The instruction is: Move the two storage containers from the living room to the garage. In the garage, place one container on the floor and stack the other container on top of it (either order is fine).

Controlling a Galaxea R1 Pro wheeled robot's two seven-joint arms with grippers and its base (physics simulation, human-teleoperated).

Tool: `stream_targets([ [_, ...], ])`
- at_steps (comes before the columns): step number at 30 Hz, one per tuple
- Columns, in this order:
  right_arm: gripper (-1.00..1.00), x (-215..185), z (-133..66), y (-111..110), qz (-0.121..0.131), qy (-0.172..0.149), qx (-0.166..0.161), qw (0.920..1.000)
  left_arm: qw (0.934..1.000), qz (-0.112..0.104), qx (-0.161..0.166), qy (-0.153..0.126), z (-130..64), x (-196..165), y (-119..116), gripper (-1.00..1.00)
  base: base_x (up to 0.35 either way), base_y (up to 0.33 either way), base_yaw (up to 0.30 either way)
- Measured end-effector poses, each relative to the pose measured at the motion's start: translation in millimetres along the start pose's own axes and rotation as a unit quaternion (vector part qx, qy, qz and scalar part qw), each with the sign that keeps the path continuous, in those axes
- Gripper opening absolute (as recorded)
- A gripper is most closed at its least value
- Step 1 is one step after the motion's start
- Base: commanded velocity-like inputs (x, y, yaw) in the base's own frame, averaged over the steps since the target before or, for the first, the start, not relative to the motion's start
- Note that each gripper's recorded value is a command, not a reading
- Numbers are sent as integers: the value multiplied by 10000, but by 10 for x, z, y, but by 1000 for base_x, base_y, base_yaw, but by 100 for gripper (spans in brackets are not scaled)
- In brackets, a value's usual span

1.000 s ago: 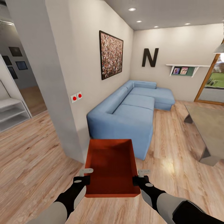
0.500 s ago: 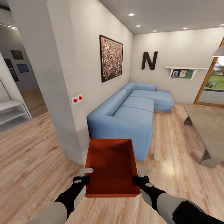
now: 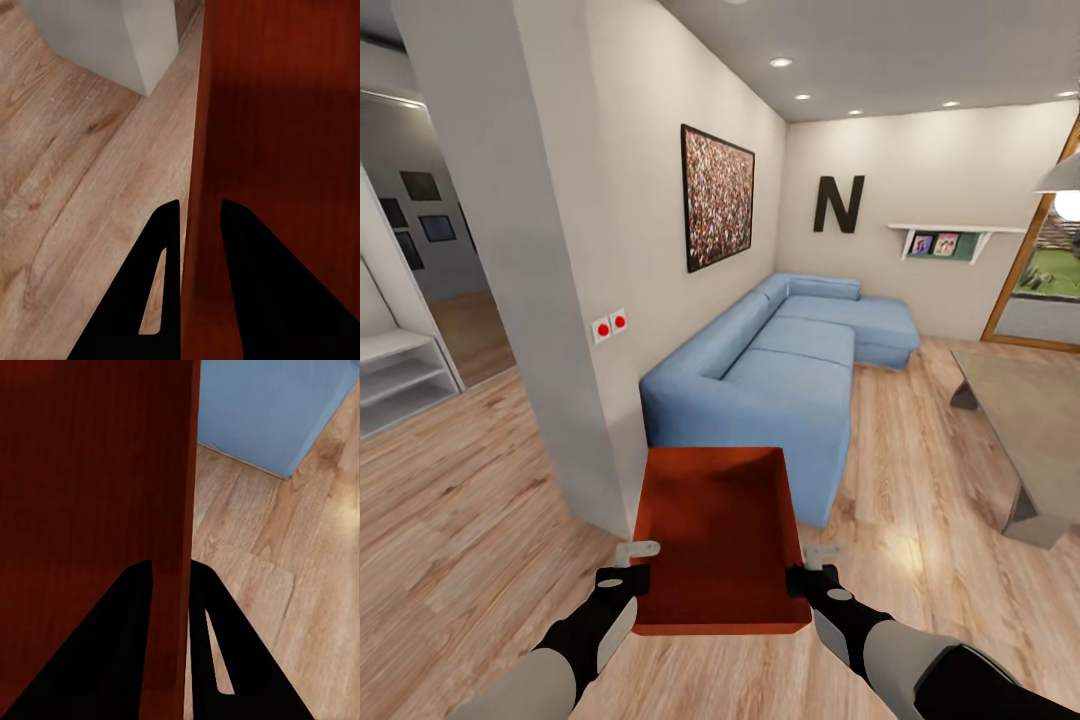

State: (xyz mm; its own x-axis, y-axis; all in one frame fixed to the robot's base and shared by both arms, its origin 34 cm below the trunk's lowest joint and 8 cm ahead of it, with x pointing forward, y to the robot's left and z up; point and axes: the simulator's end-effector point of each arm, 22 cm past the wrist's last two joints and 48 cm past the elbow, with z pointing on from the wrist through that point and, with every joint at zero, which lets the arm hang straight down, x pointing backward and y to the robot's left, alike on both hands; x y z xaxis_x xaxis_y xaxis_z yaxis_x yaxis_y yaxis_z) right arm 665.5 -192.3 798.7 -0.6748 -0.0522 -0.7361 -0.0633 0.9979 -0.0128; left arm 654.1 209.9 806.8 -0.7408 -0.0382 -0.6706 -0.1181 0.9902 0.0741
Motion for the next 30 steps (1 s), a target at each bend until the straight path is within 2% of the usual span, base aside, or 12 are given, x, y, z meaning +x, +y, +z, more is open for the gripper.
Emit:
stream_targets([
  [30, -100, -232, -97, -5, -8, -218, 10, 9998, 9998, -29, 16, -216, -114, -214, 10, -100, 0, 0, 0],
])
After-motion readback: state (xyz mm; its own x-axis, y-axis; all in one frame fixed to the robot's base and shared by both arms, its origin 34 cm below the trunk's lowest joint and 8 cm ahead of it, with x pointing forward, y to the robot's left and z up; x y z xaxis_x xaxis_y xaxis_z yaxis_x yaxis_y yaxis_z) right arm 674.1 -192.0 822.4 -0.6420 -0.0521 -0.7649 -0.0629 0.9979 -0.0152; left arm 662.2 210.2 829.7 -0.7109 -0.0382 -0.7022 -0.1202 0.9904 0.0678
